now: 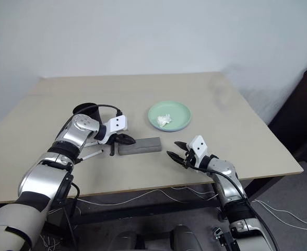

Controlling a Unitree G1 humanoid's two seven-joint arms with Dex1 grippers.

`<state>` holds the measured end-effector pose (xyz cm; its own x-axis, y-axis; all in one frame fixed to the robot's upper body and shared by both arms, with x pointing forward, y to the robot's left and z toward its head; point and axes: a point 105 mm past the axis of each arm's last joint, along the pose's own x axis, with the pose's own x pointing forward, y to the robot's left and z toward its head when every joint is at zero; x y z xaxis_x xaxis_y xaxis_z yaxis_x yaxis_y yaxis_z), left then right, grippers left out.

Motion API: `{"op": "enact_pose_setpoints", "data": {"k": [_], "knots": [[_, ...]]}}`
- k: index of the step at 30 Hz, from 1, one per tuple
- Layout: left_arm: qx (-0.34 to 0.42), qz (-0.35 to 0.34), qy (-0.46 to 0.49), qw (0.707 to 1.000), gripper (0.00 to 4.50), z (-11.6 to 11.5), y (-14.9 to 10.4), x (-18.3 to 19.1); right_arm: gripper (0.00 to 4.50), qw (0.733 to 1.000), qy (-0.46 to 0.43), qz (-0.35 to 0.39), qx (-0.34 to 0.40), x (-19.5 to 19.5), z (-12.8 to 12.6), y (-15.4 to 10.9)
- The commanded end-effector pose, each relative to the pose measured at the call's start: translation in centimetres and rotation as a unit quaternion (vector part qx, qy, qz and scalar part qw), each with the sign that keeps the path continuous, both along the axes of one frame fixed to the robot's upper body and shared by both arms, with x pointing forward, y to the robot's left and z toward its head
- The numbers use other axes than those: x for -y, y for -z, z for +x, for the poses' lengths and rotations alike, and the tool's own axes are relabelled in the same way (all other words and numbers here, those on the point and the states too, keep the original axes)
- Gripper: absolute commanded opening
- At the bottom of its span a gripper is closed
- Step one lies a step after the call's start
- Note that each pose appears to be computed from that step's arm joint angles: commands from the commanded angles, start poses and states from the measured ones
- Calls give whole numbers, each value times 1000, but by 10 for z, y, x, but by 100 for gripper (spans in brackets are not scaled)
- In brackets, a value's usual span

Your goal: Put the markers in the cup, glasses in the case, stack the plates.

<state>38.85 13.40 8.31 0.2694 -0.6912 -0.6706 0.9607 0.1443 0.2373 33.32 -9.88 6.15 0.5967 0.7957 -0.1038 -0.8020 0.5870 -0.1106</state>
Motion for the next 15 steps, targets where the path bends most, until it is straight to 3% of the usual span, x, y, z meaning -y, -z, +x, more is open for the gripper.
{"op": "enact_pose_setpoints", "data": {"k": [1,8,15], "knots": [[13,1,-1,1000,5,0,-2,0,266,999,-9,4,33,-4,5,-17],[40,-40,-11,998,5,-1,-30,-8,266,999,-14,4,33,-5,5,-17],[-23,21,-55,998,5,-34,-26,-76,266,999,-16,2,30,-3,3,-17]]}}
